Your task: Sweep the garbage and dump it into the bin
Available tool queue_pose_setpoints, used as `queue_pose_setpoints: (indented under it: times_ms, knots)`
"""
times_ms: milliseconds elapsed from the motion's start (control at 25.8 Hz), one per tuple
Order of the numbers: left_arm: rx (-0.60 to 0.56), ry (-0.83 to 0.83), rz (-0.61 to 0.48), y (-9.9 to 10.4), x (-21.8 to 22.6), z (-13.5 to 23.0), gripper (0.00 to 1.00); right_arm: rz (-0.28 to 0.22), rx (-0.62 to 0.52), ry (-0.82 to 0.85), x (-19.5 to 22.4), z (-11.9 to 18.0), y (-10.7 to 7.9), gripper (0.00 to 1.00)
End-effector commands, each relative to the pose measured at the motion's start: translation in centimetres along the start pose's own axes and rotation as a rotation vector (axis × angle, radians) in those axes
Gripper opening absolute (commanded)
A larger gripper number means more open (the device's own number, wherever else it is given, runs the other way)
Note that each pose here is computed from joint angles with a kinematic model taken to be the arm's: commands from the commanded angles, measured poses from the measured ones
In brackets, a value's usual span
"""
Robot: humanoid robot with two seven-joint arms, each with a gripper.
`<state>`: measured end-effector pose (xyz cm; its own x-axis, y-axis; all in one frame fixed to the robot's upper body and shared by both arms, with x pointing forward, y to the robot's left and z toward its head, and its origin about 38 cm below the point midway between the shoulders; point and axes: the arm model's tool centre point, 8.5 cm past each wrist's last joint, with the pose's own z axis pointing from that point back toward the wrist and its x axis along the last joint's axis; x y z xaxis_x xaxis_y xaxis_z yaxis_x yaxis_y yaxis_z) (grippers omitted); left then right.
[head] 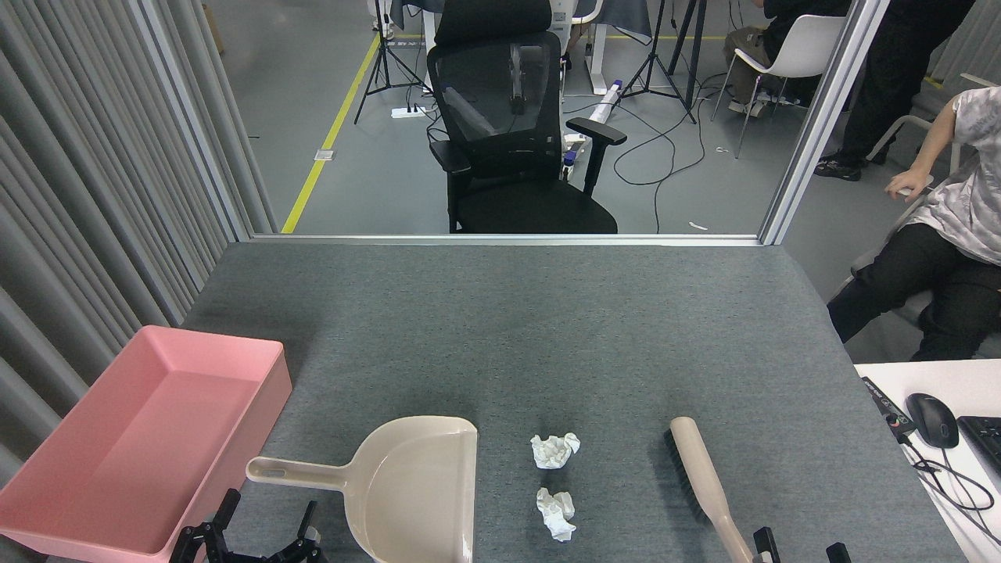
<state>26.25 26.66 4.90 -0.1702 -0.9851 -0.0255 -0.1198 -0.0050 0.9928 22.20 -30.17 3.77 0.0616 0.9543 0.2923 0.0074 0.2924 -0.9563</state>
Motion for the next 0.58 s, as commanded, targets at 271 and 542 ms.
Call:
queue_pose_setpoints:
  times_ms: [271, 542]
  knots:
    - [-0.003, 0.008, -0.002, -0.01, -0.12, -0.01, 0.99, -0.007, -0.002, -0.017, 0.0, 0.02, -0.12, 0.99]
    - [-0.002, 0.016, 0.036, 0.02, -0.2, -0.01, 0.99, -0.012, 0.007, -0.038, 0.12, 0.34, 0.05, 0.99]
